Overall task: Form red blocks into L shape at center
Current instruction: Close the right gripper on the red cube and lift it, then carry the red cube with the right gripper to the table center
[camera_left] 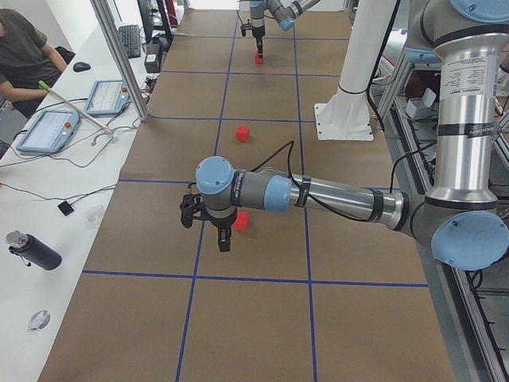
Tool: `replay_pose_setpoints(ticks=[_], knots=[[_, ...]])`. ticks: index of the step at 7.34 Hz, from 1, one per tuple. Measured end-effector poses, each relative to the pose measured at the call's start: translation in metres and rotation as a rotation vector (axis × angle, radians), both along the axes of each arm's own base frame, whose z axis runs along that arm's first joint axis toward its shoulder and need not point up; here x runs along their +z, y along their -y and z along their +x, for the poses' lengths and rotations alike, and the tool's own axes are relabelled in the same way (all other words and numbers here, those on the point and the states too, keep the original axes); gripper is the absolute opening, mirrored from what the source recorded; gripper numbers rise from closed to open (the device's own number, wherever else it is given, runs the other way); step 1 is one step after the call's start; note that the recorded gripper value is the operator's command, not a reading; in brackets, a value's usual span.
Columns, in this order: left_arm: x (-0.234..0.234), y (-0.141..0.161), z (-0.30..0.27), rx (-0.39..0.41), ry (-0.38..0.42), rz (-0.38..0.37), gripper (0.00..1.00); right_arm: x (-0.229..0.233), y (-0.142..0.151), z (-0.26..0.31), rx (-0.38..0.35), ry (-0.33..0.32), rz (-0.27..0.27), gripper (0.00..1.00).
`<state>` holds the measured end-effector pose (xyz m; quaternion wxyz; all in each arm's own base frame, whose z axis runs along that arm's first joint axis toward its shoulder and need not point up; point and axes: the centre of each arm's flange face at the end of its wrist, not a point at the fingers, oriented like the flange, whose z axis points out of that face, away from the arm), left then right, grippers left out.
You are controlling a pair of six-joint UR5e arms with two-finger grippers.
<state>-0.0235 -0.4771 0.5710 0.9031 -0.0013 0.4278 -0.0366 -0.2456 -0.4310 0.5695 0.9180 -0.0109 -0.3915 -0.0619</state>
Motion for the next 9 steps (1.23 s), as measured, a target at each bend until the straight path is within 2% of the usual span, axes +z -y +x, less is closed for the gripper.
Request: replay_pose_setpoints(ticks=[1,3,5,6,7,9], knots=[[-0.001,0.000,0.000,0.000,-0.006,-0.001,1.00,-0.007,0.000,0.000,-0.003,0.011,0.006,0.00],[-0.012,-0.001,0.002,-0.018,-0.040,-0.014,1.00,-0.054,0.015,-0.013,0.010,0.059,0.047,0.00],[-0.025,-0.001,0.003,-0.034,-0.057,-0.017,1.00,-0.153,0.053,-0.064,0.080,0.109,0.004,0.00],[-0.028,-0.001,0.004,-0.035,-0.060,-0.012,1.00,-0.208,0.054,-0.109,0.102,0.133,-0.028,0.00],[-0.030,-0.001,0.006,-0.031,-0.061,0.001,1.00,-0.263,0.042,-0.163,0.115,0.134,-0.048,0.00],[-0.031,0.002,0.011,-0.020,-0.064,0.028,1.00,-0.350,0.024,-0.247,0.137,0.103,-0.051,0.00]])
